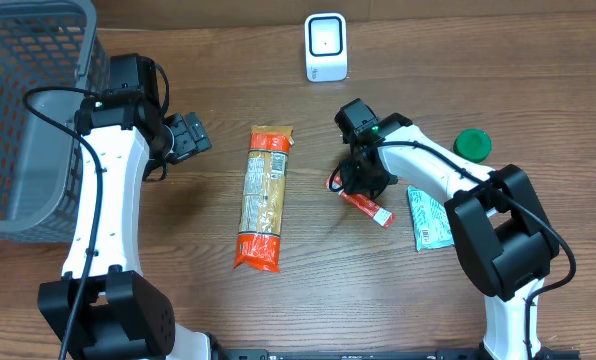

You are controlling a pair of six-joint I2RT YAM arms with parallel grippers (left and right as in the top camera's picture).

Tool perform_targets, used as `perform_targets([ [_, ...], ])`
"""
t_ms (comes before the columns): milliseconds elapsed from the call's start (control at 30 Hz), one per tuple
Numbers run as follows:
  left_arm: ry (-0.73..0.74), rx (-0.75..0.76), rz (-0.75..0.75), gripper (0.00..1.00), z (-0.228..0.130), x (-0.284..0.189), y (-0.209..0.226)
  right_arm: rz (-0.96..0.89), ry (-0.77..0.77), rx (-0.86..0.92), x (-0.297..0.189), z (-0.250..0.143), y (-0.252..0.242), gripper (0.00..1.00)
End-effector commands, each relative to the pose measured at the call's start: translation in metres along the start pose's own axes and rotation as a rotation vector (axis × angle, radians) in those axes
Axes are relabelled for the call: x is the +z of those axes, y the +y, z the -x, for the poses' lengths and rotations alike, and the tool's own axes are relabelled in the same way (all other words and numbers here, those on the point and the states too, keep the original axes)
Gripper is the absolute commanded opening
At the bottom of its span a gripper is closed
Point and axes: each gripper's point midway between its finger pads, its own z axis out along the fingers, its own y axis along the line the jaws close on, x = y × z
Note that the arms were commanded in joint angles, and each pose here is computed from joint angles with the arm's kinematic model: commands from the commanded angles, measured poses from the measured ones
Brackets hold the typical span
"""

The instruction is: Scan the item barcode

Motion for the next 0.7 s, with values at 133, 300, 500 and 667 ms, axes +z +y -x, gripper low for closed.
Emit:
perform_targets([
  [133,-0.032,0.011,-0.003,1.0,0.006,-0.009,-0.001,0.099,0.011,-0.031,-0.003,0.0,0.023,0.04],
  [300,-0.032,0.011,-0.003,1.0,0.006,-0.009,-0.001,0.125,-0.035,-0.043,-0.034,0.006,0.028,0.09],
  [500,-0.032,0.011,-0.003,1.0,0.006,-0.009,-0.001,0.137,-0.133,-0.023,-0.103,0.008,0.014,0.22],
  [667,-0.033,0.011,-0.004,1.0,0.006,-0.009,-0.001,0.097,-0.059,0.035,-0.11,-0.011,-0.013,0.4],
])
